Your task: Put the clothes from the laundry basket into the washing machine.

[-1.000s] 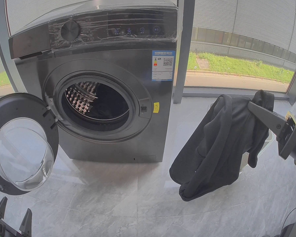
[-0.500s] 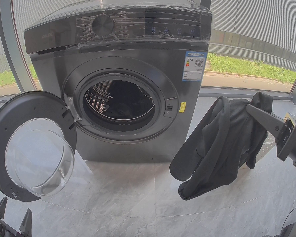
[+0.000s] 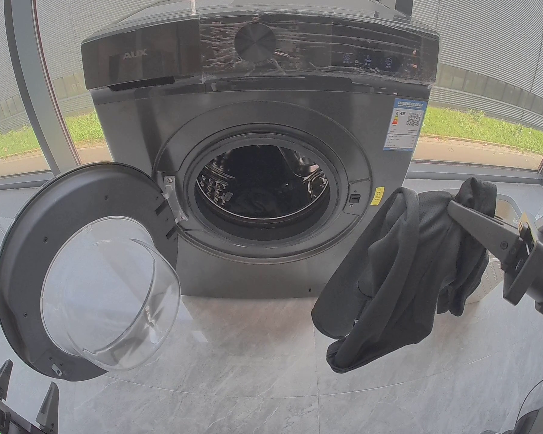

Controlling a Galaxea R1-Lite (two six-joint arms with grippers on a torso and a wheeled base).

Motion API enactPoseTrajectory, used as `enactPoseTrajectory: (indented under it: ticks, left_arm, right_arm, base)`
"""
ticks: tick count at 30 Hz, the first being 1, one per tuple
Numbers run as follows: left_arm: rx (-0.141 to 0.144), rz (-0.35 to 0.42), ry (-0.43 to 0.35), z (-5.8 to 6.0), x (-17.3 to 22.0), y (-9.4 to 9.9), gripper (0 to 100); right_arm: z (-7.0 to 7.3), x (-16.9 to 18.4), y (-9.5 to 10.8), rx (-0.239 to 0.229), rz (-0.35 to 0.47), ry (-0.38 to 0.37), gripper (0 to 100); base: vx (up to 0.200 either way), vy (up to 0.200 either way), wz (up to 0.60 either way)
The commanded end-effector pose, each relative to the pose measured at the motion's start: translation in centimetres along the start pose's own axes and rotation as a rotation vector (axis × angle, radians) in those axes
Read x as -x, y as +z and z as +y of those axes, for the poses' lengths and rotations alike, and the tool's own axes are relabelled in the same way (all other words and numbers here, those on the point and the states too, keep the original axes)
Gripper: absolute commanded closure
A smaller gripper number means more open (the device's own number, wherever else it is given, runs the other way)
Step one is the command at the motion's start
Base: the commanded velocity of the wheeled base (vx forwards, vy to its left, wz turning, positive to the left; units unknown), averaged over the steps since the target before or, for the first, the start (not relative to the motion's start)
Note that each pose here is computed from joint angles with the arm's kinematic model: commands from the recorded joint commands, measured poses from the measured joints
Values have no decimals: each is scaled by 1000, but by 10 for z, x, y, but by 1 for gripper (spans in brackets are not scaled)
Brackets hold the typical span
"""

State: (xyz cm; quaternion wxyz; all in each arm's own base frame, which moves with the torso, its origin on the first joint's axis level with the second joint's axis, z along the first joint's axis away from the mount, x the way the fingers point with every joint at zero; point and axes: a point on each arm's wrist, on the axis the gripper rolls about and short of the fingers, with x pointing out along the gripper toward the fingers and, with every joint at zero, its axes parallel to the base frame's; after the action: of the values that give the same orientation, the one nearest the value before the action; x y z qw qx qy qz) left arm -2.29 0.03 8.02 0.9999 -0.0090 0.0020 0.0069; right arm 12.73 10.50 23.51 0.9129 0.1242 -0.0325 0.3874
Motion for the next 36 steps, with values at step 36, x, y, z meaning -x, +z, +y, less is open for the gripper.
enactPoseTrajectory:
  ticks: [36]
  left_arm:
    - [-77, -12, -66, -1, 0, -4, 0]
  right_arm:
    - [-9, -113, -43, -27, 22, -198, 100]
  base:
    - [0, 0, 0]
